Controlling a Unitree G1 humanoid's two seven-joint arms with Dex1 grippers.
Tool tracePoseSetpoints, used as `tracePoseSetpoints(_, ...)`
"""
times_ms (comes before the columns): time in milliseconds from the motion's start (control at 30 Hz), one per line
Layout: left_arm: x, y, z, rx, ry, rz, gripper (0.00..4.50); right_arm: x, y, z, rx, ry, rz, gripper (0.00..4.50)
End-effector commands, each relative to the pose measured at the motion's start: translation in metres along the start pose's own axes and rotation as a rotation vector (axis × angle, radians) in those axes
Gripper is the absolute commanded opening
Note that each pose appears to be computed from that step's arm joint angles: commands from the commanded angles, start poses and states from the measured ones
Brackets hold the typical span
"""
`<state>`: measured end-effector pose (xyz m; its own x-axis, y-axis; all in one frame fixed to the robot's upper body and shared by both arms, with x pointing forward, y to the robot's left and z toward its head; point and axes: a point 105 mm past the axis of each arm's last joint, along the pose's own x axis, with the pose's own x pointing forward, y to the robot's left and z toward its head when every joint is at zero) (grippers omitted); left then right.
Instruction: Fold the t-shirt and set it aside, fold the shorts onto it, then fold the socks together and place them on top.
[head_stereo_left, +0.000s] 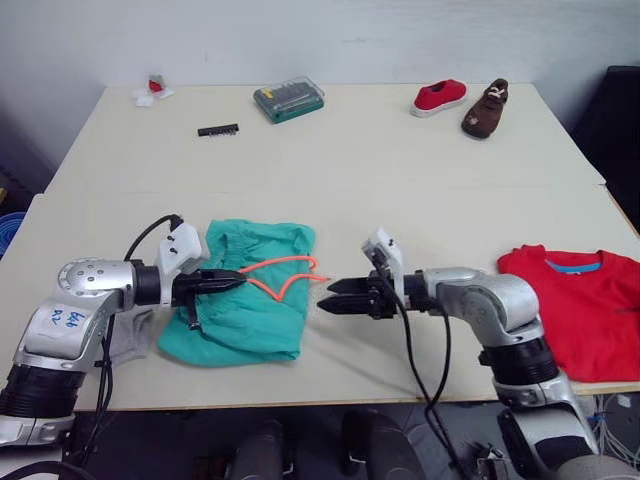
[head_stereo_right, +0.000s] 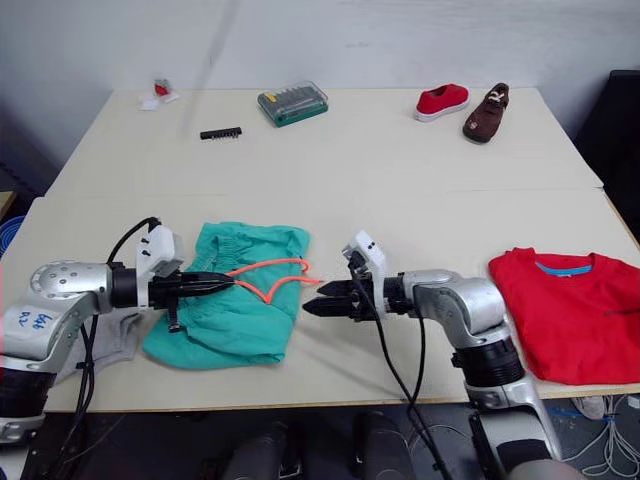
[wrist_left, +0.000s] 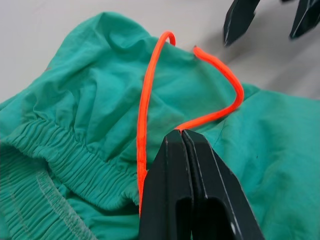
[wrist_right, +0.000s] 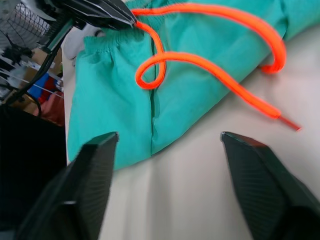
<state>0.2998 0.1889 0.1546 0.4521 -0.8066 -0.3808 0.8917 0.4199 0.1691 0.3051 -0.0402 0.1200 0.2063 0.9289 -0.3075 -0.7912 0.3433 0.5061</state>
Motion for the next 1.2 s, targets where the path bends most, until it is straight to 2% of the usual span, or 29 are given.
tracePoseSetpoints(33,-0.009,-0.001,0.018,0.046,-0.066,0.0,0.0,0.011,0.0,0.006,0.092,-0.017,0.012,4.45)
tracePoseSetpoints(100,-0.014,-0.002,0.022,0.031,-0.087,-0.004,0.0,0.027,-0.004,0.003,0.148,-0.006,0.008,4.45)
tracePoseSetpoints(200,-0.022,-0.004,0.03,-0.023,-0.118,-0.027,0.65,0.057,0.0,0.005,0.224,-0.01,0.044,4.5)
tracePoseSetpoints(367,-0.038,-0.004,0.038,-0.019,-0.118,-0.02,2.18,0.084,0.005,0.007,0.262,-0.008,0.065,4.5)
tracePoseSetpoints(533,-0.059,-0.012,0.054,-0.03,-0.157,-0.063,3.79,0.095,0.002,0.007,0.267,-0.006,0.062,4.5)
tracePoseSetpoints(600,-0.064,-0.015,0.055,-0.011,-0.148,-0.067,4.39,0.095,0.0,0.005,0.261,-0.003,0.057,4.12)
tracePoseSetpoints(633,-0.066,-0.016,0.055,-0.003,-0.141,-0.068,4.5,0.095,0.0,0.004,0.256,0.0,0.057,3.87)
tracePoseSetpoints(867,-0.066,-0.012,0.055,0.031,-0.132,-0.045,4.5,0.095,0.011,0.011,0.183,-0.021,0.141,1.41)
tracePoseSetpoints(1000,-0.06,-0.009,0.044,0.11,-0.078,-0.023,4.5,0.089,0.015,0.016,0.126,-0.026,0.155,0.1)
tracePoseSetpoints(1133,-0.05,-0.016,0.053,0.1,-0.143,-0.074,4.5,0.063,0.011,0.022,-0.024,-0.009,0.103,0.02)
tracePoseSetpoints(1200,-0.042,-0.021,0.06,0.094,-0.183,-0.112,4.5,0.033,0.012,0.026,-0.101,0.002,0.079,0.02)
